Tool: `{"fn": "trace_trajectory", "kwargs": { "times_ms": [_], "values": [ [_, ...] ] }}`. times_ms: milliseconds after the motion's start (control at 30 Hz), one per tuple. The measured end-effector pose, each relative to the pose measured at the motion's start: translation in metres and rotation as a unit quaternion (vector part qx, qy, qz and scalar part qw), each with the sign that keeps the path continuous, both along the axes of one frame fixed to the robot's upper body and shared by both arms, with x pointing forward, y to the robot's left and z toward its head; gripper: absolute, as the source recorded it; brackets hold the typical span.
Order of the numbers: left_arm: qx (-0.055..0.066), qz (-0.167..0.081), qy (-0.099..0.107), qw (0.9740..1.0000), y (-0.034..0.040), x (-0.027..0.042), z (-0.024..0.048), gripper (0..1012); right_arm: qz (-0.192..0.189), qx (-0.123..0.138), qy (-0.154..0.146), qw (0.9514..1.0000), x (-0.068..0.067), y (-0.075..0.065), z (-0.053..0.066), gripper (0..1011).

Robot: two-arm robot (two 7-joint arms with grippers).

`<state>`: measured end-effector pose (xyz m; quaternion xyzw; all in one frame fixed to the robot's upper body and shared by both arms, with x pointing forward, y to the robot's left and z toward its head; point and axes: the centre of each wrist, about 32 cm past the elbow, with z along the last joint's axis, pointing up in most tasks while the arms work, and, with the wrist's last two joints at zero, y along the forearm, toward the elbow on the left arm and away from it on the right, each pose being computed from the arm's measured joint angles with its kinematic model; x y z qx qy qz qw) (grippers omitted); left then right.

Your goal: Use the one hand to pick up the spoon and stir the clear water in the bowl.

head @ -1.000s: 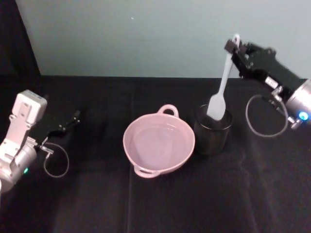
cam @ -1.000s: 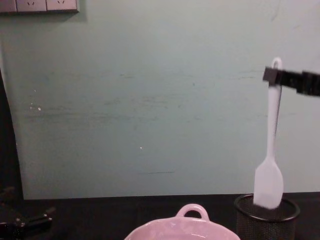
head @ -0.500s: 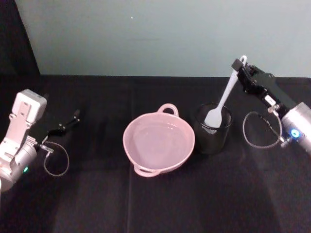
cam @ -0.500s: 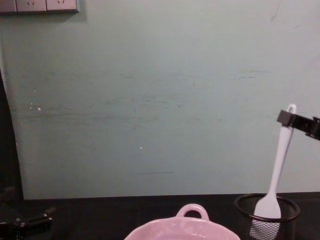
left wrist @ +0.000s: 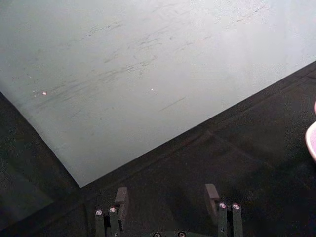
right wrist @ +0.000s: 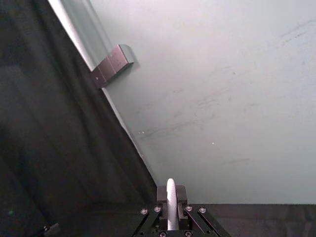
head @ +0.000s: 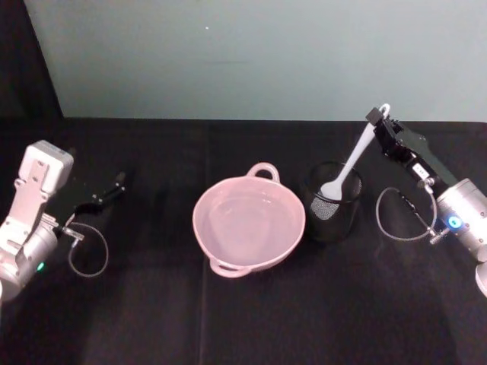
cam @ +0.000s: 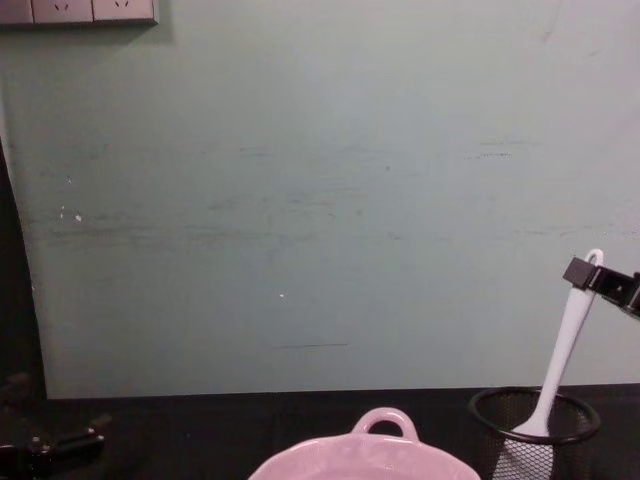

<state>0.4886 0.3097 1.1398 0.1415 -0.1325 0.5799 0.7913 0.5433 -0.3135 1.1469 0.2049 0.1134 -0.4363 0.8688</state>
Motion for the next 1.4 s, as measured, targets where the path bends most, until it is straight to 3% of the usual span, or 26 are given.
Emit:
{"fn": "trace_trajectory", "kwargs": {
  "times_ms": [333,633,833,1033,1267,1400],
  "values": [
    [0.0,0.0,0.0,1.0,0.0,0.0,0.0,1011,0.0,0.035,0.029,0.999,0.002,0.003,-0.012,109],
    [0.0,0.0,0.0,1.0,0.0,0.0,0.0,1011,-0.004,0.04,0.052,0.9979,0.0,0.002,-0.017,136],
    [0.0,0.0,0.0,1.0,0.0,0.0,0.0,1011,-0.018,0.069,0.063,0.9954,-0.006,-0.001,-0.027,327],
    [0.0,0.0,0.0,1.0,0.0,0.0,0.0,1011,-0.019,0.081,0.07,0.9941,-0.017,-0.003,-0.034,551],
    [0.0,0.0,0.0,1.0,0.0,0.0,0.0,1011,-0.009,0.075,0.078,0.9941,-0.031,-0.004,-0.032,731],
    [0.0,0.0,0.0,1.0,0.0,0.0,0.0,1011,-0.004,0.05,0.088,0.9948,-0.045,-0.007,-0.025,878]
  ]
}}
